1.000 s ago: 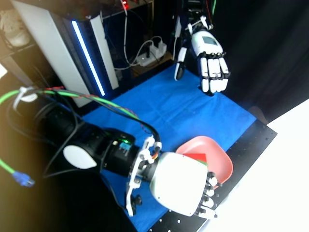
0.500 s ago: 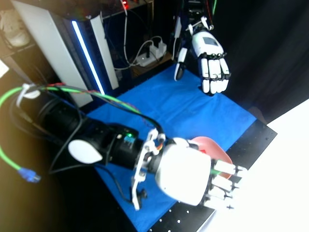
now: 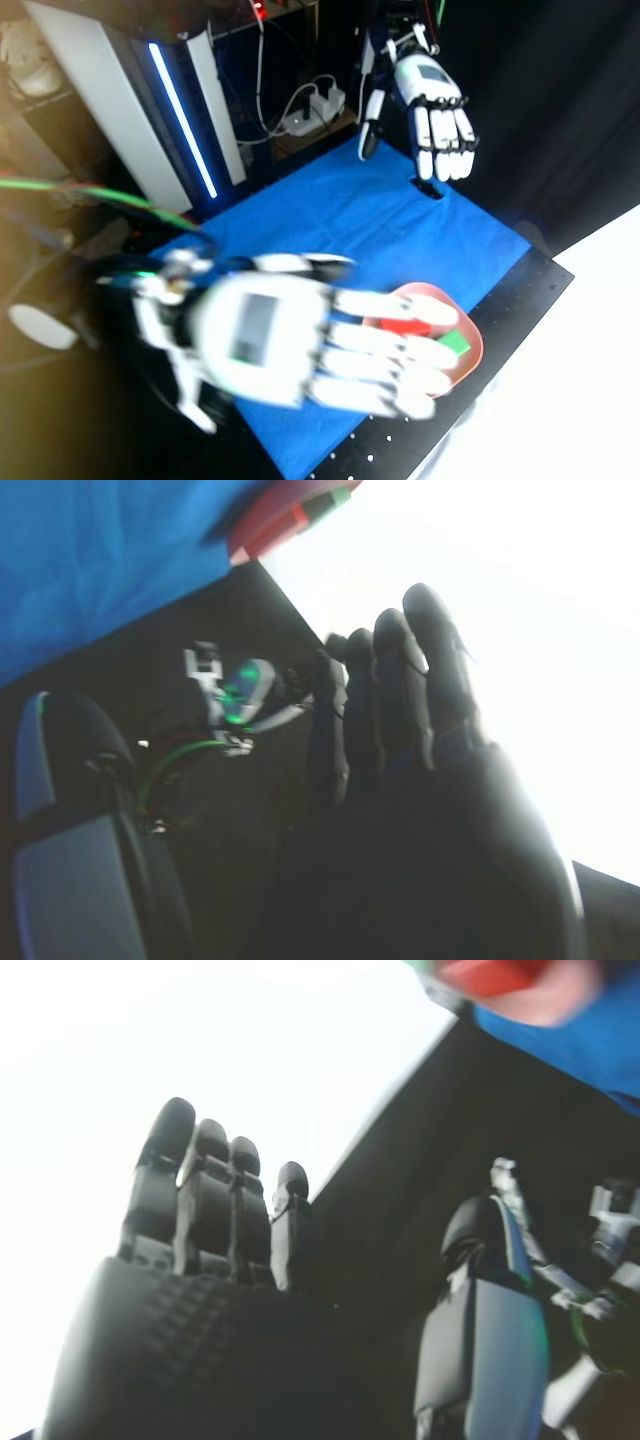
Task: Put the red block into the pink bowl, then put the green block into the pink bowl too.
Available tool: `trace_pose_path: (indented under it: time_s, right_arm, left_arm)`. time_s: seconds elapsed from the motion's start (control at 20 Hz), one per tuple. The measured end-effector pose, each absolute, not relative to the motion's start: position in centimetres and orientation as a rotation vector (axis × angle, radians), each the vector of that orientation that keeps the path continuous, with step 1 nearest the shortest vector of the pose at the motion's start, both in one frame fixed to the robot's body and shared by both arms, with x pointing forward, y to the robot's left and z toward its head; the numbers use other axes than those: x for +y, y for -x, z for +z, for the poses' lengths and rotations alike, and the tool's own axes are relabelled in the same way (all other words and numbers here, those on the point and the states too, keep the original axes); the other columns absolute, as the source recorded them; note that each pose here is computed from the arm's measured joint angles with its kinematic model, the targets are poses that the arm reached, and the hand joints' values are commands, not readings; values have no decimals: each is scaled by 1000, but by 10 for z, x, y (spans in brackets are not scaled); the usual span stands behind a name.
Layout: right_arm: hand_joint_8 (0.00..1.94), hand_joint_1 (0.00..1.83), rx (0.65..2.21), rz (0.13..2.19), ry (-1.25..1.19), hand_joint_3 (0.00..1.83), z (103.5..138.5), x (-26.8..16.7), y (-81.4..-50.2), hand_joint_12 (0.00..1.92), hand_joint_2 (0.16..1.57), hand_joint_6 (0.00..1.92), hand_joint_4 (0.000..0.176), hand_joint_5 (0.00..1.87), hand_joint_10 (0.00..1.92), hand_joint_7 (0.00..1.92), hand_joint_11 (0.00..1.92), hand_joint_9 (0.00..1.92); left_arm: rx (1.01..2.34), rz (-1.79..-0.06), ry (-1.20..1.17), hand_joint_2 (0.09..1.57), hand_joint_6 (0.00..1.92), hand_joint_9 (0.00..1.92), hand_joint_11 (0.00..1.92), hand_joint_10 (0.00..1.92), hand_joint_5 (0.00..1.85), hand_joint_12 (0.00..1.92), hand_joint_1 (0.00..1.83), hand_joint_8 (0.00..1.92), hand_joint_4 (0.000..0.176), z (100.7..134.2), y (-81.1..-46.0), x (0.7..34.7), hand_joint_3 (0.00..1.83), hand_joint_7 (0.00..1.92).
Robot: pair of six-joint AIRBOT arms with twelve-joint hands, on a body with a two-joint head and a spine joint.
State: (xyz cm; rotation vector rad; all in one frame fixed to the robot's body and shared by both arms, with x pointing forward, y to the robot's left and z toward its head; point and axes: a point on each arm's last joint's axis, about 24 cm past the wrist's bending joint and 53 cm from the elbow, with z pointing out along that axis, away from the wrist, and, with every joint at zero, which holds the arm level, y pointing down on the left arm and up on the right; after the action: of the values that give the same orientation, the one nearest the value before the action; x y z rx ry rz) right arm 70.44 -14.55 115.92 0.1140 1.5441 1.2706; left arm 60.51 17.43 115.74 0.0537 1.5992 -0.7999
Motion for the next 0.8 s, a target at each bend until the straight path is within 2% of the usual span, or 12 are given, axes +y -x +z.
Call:
trace_pose_path:
  time_s: [0.05,0.1,0.15,0.2,0.25,0.3,0.35,0.4,0.5,0.6,0.7,0.8]
  right_arm:
    - [2,738,1525,1299,-110,1,1161,-150,-692,601,900,2,61,298,3,291,33,271]
    - [0,781,1500,1329,-119,0,1163,-157,-677,613,911,0,59,311,0,292,6,246]
    - [4,769,1491,1347,-143,0,1161,-165,-666,654,897,2,74,323,1,310,0,245]
    - [1,683,1494,1353,-168,0,1155,-173,-656,610,904,1,62,321,0,288,0,211]
    - [4,671,1514,1355,-203,0,1144,-182,-644,494,893,0,70,273,4,243,0,158]
    - [3,670,1538,1350,-231,0,1133,-189,-635,472,888,2,58,267,6,231,0,151]
    - [1,694,1567,1342,-281,0,1119,-198,-623,647,843,0,60,265,3,261,0,211]
    - [9,705,1580,1332,-317,0,1110,-206,-615,450,831,4,106,236,10,208,0,144]
    - [3,708,1589,1306,-389,6,1099,-222,-604,268,859,1,93,202,2,167,0,83]
    - [0,685,1579,1278,-446,1,1094,-237,-600,176,863,0,113,200,0,143,0,59]
    - [4,726,1570,1274,-449,5,1096,-240,-600,165,873,7,103,219,3,149,0,65]
    - [9,753,1553,1280,-442,14,1101,-241,-600,164,898,6,93,223,8,166,0,79]
  left_arm:
    - [1587,-799,-55,887,0,143,0,0,173,576,791,0,93,1161,-602,177,8,165]
    - [1570,-796,-54,878,3,154,0,5,184,685,764,4,89,1166,-598,180,3,183]
    - [1556,-793,-52,874,4,175,0,9,194,768,747,5,87,1170,-596,183,1,200]
    - [1545,-794,-42,862,2,182,0,8,198,819,737,2,103,1172,-594,185,0,204]
    - [1542,-798,-38,851,2,182,0,4,190,801,723,1,105,1172,-590,185,0,205]
    - [1543,-802,-43,845,1,184,0,5,187,796,725,1,107,1172,-586,184,0,206]
    - [1543,-808,-49,826,5,159,0,1,213,667,831,0,79,1171,-582,183,0,206]
    - [1544,-814,-44,835,2,111,0,2,199,552,867,2,70,1170,-580,182,0,164]
    - [1557,-815,-32,847,0,115,0,6,169,548,898,0,77,1165,-577,186,2,145]
    - [1566,-801,13,859,1,77,0,4,142,390,881,2,94,1161,-580,195,4,113]
    - [1564,-798,20,874,3,93,0,7,153,395,863,5,70,1161,-580,197,6,137]
    - [1568,-811,24,867,4,108,0,8,166,459,865,4,72,1160,-580,197,1,149]
